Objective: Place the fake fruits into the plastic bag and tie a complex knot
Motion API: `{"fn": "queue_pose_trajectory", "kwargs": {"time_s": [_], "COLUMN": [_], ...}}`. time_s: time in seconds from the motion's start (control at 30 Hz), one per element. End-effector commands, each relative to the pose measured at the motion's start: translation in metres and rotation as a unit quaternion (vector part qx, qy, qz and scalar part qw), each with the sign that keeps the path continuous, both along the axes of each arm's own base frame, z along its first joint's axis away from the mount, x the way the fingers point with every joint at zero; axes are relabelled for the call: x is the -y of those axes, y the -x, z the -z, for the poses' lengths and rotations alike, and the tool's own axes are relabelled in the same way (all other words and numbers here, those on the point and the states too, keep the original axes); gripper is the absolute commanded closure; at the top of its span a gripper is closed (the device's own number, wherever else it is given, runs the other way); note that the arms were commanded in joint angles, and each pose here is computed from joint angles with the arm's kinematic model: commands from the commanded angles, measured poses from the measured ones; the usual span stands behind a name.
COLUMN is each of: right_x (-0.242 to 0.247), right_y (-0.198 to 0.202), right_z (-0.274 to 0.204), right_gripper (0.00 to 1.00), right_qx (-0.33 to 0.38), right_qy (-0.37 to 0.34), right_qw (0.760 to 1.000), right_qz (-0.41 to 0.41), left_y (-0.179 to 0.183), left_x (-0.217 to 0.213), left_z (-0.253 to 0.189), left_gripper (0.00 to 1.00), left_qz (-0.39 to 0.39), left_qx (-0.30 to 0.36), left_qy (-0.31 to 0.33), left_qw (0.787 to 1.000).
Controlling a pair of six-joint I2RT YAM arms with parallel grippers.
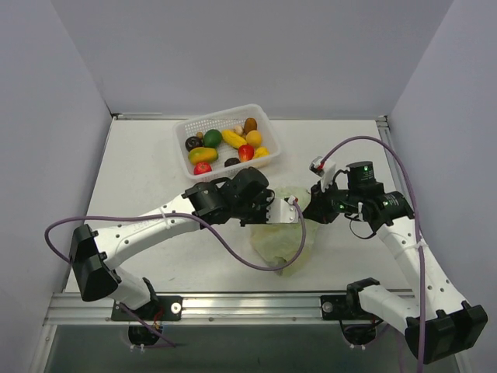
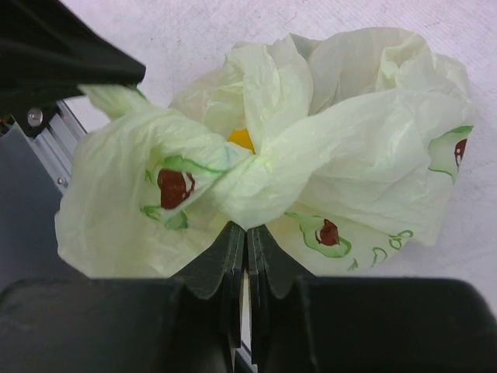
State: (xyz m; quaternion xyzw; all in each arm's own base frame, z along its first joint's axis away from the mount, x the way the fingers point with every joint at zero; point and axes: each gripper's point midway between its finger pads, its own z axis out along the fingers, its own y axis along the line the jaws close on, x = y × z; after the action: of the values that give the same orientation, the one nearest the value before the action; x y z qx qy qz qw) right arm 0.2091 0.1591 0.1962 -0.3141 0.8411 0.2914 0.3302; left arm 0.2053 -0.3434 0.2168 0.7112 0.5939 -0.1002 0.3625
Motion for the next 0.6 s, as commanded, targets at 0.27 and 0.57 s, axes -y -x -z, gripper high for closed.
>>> {"fn": "queue_pose_trajectory", "kwargs": {"time_s": [0.27, 0.57], "right_x": [0.056, 0.103], "right_y": [-0.01, -0.018], "right_z": [-0.003, 0.032], "right_gripper": [1.0, 1.0], "right_qx": [0.075, 0.085], "right_qy": [0.106, 0.196], "right_qw": [0.992, 0.977], "right_qz": [0.001, 0.002], "left_y": [-0.037, -0.047], "left_x": [-0.076, -0.128], "left_z": [0.012, 0.035], "left_gripper": [1.0, 1.0], "left_qz": [-0.146, -0.224], "left_qx": [-0.044, -0.081], "left_qy": [0.006, 0.008], "left_qw": [0.988, 0.971]}}
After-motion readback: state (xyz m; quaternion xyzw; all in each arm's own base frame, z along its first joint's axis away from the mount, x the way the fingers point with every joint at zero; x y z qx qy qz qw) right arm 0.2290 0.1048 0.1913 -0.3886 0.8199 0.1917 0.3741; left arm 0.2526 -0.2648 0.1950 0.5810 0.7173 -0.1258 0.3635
